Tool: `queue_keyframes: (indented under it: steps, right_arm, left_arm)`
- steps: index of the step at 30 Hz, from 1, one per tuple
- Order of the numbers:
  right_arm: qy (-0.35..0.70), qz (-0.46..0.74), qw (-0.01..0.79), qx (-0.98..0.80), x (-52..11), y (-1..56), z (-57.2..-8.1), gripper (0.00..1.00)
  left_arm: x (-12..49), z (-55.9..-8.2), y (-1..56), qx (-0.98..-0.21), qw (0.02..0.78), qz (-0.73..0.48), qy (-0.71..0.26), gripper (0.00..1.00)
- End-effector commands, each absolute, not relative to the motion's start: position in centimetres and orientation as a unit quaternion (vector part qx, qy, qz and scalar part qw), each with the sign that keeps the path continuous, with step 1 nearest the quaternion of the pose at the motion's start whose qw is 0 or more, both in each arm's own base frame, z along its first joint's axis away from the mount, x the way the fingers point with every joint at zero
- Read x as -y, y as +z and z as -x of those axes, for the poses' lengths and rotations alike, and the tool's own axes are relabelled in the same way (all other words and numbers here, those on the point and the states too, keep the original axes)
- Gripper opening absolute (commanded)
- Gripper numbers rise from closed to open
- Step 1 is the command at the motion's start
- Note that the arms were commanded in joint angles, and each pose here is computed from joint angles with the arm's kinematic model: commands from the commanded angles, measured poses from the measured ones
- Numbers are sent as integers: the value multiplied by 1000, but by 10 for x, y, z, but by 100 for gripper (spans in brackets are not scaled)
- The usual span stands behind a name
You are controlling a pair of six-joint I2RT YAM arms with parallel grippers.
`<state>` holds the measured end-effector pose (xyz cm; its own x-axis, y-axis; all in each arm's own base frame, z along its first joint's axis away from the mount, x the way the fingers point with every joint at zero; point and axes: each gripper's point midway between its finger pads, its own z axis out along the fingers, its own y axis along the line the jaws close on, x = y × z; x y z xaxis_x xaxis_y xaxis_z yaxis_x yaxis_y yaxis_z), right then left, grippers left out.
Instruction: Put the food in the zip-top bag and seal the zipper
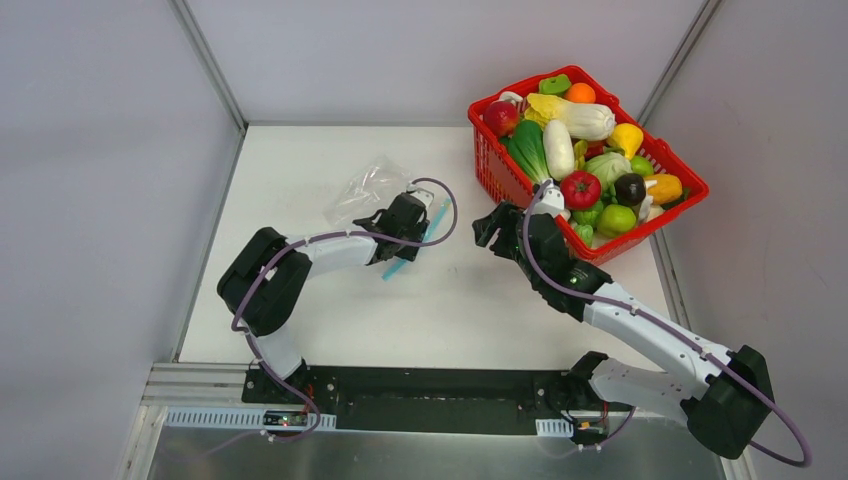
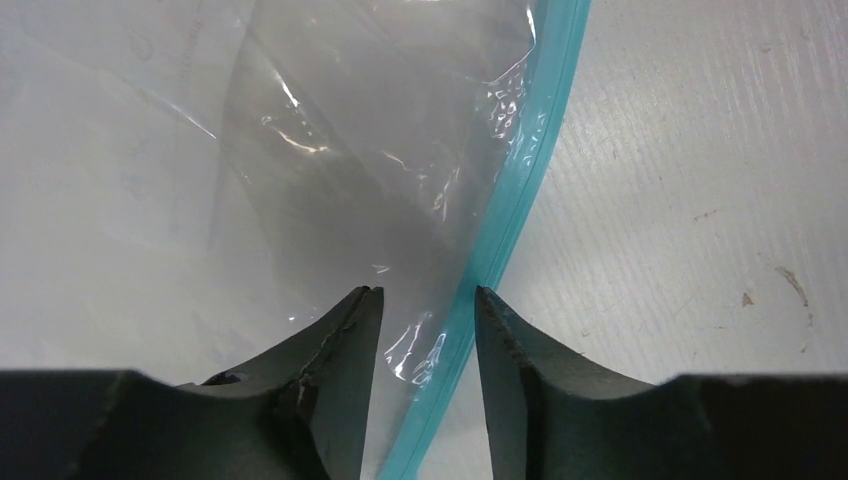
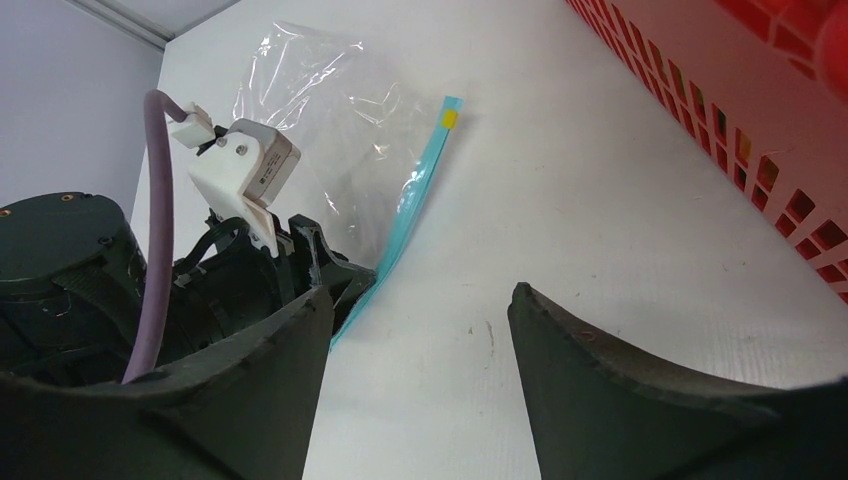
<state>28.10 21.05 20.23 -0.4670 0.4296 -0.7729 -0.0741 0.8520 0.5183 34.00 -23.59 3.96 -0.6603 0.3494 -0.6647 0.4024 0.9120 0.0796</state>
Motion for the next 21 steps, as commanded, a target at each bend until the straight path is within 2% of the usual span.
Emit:
queue_keyframes:
  steps: [1, 5, 12, 17, 21]
  right_arm:
    - [264, -125, 512, -808, -212, 209, -285, 69]
    - [267, -132, 510, -807, -212, 207, -286, 69]
    - [262, -145, 503, -811, -210, 195, -288, 69]
    - [266, -139, 496, -815, -219, 191, -293, 69]
    - [272, -143, 482, -820, -226, 186, -295, 69]
  left_arm:
    - [237, -339, 44, -909, 362, -202, -44, 49]
    - [247, -336, 50, -901, 369, -217, -76, 60]
    - [240, -330, 35, -908, 355, -215, -65, 67]
    - [230, -327, 19, -915, 342, -209, -41, 60]
    - [228, -324, 12, -918, 339, -203, -40, 45]
